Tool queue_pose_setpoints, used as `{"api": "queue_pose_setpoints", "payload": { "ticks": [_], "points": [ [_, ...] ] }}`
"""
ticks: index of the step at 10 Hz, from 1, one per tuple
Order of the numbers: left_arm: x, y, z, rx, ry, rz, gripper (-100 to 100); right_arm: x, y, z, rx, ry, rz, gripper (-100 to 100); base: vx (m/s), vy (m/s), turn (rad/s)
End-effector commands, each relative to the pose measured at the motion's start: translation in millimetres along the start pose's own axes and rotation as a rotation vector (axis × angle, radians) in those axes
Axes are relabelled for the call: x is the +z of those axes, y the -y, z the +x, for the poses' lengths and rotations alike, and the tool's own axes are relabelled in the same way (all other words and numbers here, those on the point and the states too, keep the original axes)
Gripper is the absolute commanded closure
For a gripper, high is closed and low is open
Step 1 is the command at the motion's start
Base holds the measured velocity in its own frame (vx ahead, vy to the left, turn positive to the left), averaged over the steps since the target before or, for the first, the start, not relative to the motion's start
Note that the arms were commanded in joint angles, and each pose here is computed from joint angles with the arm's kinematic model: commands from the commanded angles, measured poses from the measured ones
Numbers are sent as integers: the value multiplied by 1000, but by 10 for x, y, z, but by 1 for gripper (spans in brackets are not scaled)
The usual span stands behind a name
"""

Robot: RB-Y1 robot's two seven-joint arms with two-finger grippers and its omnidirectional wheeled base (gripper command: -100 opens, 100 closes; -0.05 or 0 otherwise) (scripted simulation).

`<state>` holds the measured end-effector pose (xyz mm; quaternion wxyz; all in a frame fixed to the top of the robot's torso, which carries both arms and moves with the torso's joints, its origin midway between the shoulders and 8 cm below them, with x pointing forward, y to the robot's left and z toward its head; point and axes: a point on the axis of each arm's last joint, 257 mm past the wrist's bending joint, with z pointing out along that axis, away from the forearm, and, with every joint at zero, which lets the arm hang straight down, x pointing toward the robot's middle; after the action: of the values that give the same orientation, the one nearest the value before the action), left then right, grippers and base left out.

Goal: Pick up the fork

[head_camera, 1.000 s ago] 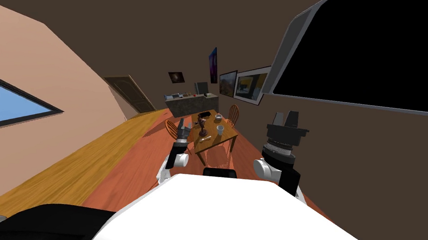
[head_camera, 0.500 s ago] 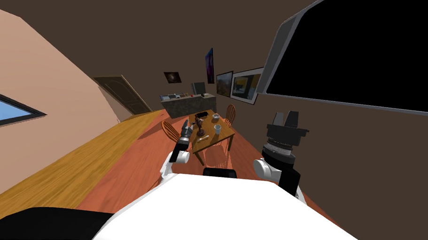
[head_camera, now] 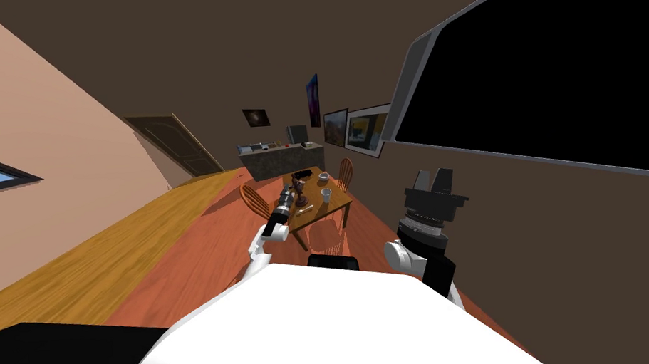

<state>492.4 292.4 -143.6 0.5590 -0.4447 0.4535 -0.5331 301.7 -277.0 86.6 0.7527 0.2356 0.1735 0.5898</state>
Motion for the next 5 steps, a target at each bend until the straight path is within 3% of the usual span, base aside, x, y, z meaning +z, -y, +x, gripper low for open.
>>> {"api": "queue_pose_setpoints", "payload": {
  "ticks": [1,2,3,4,5],
  "points": [
    [87,-209,-77,10,8,-63,-100,0,0,0,0,0,0,0,-24,-44,-111],
    [66,-366,-104,10,15,-103,-100,0,0,0,0,0,0,0,-16,-32,-44],
    [160,-458,-151,17,20,-134,-100,0,0,0,0,0,0,0,-19,-35,-97],
    [132,-606,-178,17,27,-173,-100,0,0,0,0,0,0,0,-20,-25,-45],
    [131,-612,-179,17,27,-175,-100,0,0,0,0,0,0,0,-9,-8,14]
  ]
}}
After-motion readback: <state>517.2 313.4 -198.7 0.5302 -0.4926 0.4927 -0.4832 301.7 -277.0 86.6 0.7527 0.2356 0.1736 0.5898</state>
